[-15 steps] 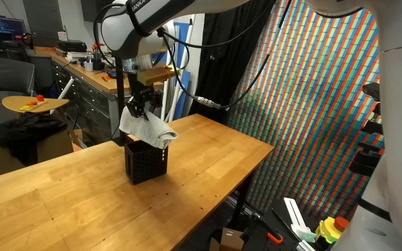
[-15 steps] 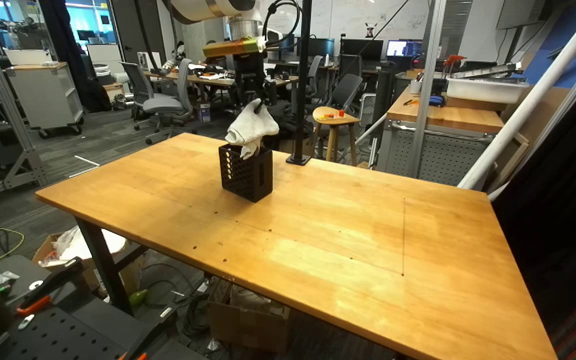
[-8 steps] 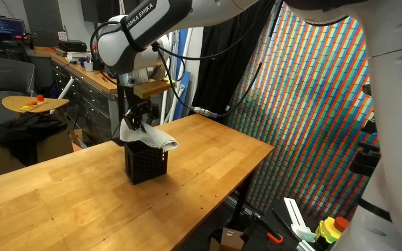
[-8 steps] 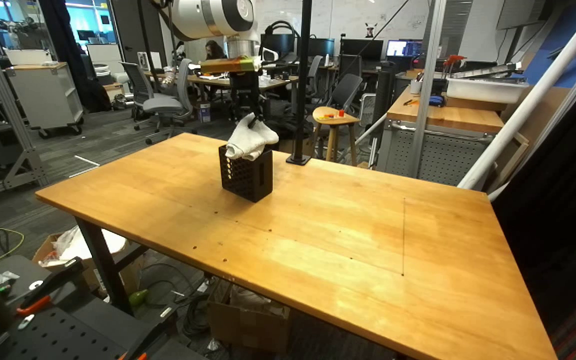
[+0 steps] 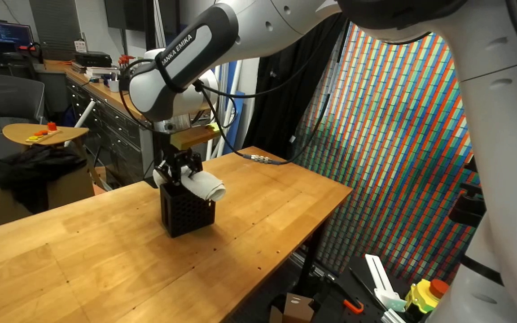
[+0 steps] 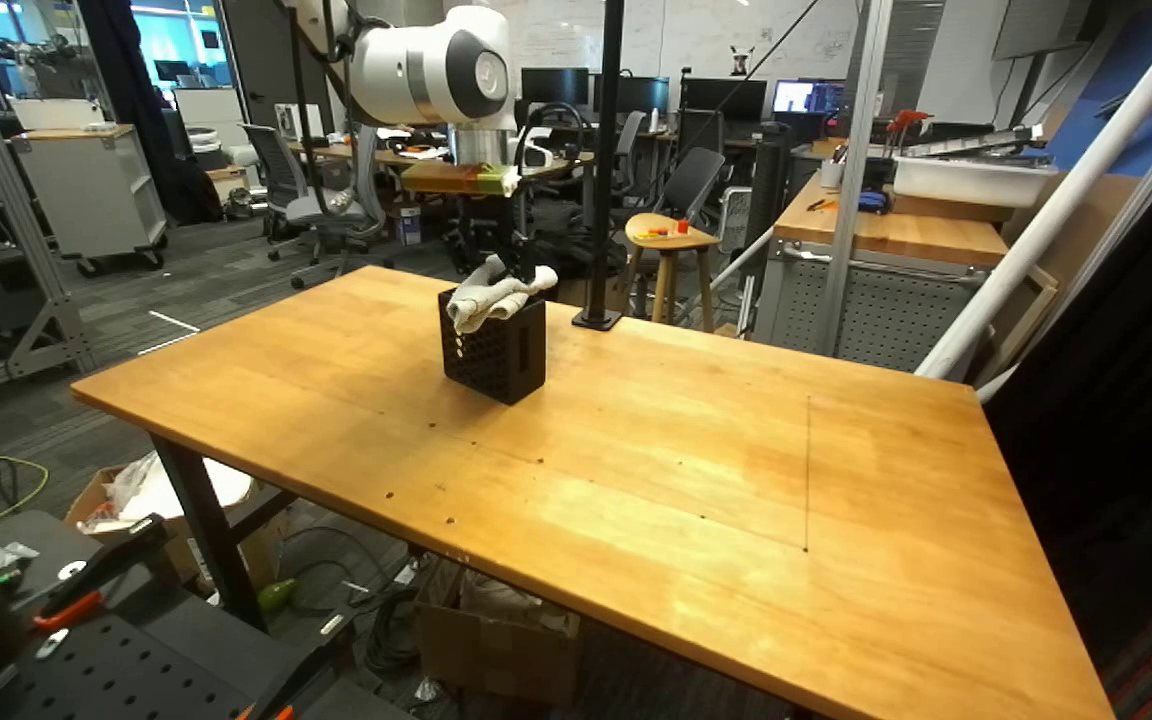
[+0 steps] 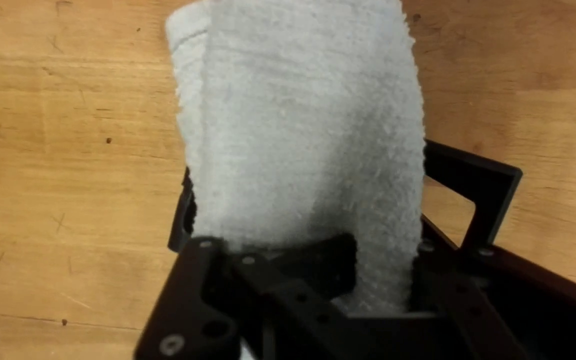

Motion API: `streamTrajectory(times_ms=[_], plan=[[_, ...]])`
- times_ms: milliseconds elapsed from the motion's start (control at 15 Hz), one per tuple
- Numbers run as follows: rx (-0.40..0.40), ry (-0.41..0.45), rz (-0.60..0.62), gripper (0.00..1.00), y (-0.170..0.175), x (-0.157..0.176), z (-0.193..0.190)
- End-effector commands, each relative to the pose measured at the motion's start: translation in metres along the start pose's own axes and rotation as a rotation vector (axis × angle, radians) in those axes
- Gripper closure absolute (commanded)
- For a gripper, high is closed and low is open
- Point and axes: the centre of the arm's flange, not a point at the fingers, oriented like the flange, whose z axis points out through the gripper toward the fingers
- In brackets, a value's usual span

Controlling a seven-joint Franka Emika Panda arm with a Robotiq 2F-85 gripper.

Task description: Pick up the towel, then put it inside the black object

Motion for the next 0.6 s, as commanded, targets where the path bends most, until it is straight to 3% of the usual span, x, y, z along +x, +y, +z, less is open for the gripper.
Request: streamTrajectory(times_ms=[0, 533], plan=[[0.055, 0.027, 0.025, 0.87, 0.013, -0.016, 0.023], [0.108, -0.009, -0.016, 0.87, 0.023, -0.011, 0.045]])
